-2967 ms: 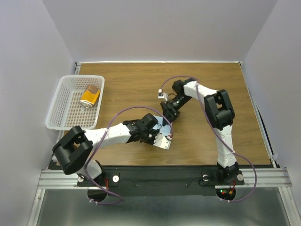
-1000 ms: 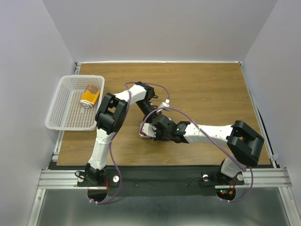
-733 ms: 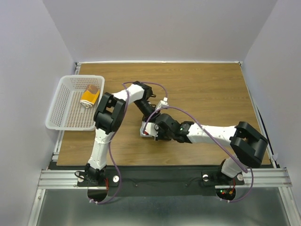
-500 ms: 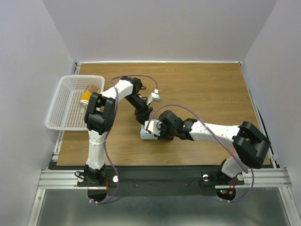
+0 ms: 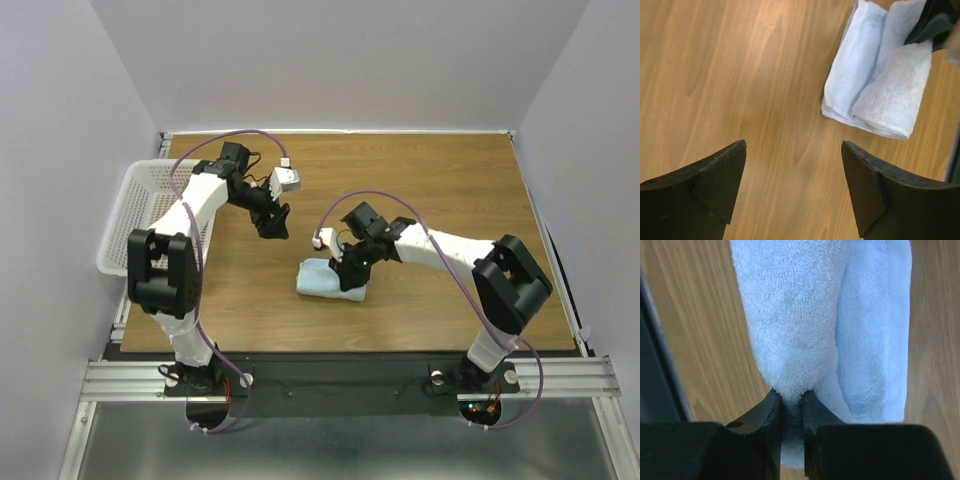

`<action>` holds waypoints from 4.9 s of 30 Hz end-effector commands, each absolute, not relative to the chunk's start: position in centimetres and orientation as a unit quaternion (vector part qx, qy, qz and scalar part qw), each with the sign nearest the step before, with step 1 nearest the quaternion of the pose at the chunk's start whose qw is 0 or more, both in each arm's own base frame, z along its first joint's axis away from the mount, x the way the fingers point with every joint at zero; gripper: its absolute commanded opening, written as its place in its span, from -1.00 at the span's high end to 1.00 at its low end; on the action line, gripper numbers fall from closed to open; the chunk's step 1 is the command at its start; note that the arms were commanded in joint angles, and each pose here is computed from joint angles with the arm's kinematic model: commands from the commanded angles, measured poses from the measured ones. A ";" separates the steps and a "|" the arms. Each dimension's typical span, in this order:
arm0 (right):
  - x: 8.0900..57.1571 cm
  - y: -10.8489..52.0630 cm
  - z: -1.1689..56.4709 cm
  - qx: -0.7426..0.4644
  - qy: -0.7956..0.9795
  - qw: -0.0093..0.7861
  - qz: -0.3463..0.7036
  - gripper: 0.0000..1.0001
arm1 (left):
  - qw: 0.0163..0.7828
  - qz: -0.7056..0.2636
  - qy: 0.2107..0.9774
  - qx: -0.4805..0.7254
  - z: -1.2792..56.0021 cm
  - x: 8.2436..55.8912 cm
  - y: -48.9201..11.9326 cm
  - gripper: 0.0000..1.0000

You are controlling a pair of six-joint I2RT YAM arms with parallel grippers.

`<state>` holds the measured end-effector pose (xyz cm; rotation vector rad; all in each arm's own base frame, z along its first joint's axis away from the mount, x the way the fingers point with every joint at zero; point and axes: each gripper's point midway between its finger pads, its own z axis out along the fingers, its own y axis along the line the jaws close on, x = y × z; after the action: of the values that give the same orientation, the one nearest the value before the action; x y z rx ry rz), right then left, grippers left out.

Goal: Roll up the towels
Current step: Roll the towel, then place the rolled towel into the container

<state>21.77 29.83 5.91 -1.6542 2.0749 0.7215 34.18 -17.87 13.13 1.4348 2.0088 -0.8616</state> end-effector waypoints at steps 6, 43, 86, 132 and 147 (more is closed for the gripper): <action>20.0 29.4 5.9 -0.486 0.769 0.028 0.414 0.99 | 0.405 -0.169 0.686 0.580 16.8 32.6 -16.1 -0.79; 26.8 27.2 10.2 -0.443 0.790 0.078 0.417 -0.08 | 0.195 -0.141 0.577 0.781 2.9 18.2 -24.5 0.52; 27.5 27.5 13.0 -0.452 0.776 0.376 0.227 -0.48 | 0.015 -0.372 0.698 0.612 1.9 26.0 -23.9 0.44; 25.9 28.4 5.3 -0.255 0.852 0.107 0.445 0.99 | 0.416 -0.062 0.592 0.688 13.5 26.9 -22.8 -0.97; 26.0 28.5 5.0 -0.225 0.842 0.042 0.488 0.99 | 0.432 0.035 0.523 0.734 9.1 27.1 -26.7 -0.97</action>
<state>26.77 28.84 5.68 -0.7115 2.5101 1.4600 25.32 -25.77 8.38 1.8705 1.3739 0.0010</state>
